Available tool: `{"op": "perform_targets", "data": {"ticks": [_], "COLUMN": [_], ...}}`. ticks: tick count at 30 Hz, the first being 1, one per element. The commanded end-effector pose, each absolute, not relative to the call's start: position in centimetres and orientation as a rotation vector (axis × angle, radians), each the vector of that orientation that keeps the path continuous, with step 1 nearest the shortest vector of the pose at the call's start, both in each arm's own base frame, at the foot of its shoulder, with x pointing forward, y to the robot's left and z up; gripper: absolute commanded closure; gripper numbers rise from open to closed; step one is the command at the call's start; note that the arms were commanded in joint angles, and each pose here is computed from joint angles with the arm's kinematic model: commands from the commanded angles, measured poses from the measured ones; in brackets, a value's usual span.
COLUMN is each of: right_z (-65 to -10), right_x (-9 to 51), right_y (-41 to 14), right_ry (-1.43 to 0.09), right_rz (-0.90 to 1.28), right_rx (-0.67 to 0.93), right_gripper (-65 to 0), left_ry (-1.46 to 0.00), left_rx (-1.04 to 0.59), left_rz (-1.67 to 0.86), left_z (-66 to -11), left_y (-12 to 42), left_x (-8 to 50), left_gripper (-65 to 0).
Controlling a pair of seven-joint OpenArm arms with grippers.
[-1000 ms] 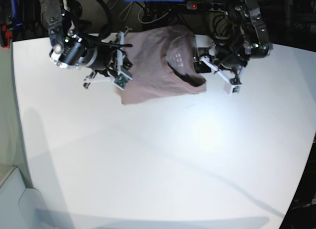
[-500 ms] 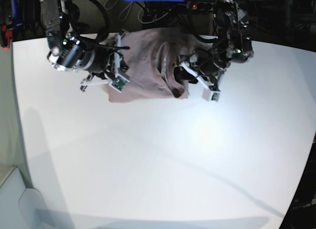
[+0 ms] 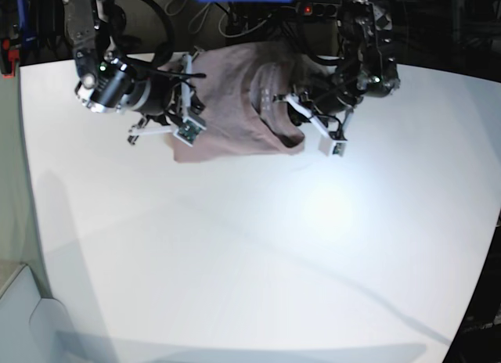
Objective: Layout the t-shirt on the table in an organized manner, then fold the t-shirt properly
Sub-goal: 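Grasp the shirt edge with the left gripper and tuck it under, then press and square the folded shirt stack with the left gripper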
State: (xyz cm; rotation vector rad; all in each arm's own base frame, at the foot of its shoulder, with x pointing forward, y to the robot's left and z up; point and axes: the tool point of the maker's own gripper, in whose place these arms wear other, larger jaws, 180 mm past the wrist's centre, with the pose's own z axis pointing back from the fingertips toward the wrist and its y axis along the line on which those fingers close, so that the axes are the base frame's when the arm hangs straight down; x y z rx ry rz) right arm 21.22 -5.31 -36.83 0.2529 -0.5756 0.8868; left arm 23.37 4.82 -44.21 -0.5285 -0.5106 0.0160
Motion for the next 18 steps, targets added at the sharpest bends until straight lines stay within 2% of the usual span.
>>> {"op": "perform_targets", "data": {"ticks": [1,5,8,14,18], "right_z": [-35.9,-35.9,-35.7,-33.8,-33.3], "right_x": [21.8,21.9,22.9,26.0,26.4], "right_y": [-5.0,-5.1,-7.5,-15.9,-21.9], "right_ry": [-0.617,-0.618,-0.633,-0.693,-0.698], "right_rz": [0.894,0.889,0.824,0.596,0.427], "right_rx": [0.262,0.260,0.213,0.046,-0.047], "right_gripper": [0.0,0.0,0.0,0.0,0.0], "left_ry": [-0.425,-0.497,-0.517,-0.579,-0.580], "left_rx": [-0.457,-0.420,-0.380,-0.315,-0.290], "left_rz": [-0.019,-0.097,-0.197,-0.328,-0.448], "left_z": [-45.3,-43.1,-42.4,-40.4,-39.9], "left_y": [5.5,6.4,6.8,7.7,6.2], "left_x": [21.7,24.5,26.0,29.9,33.2], "left_gripper": [-0.3,-0.3,-0.3,-0.3,-0.3]}}
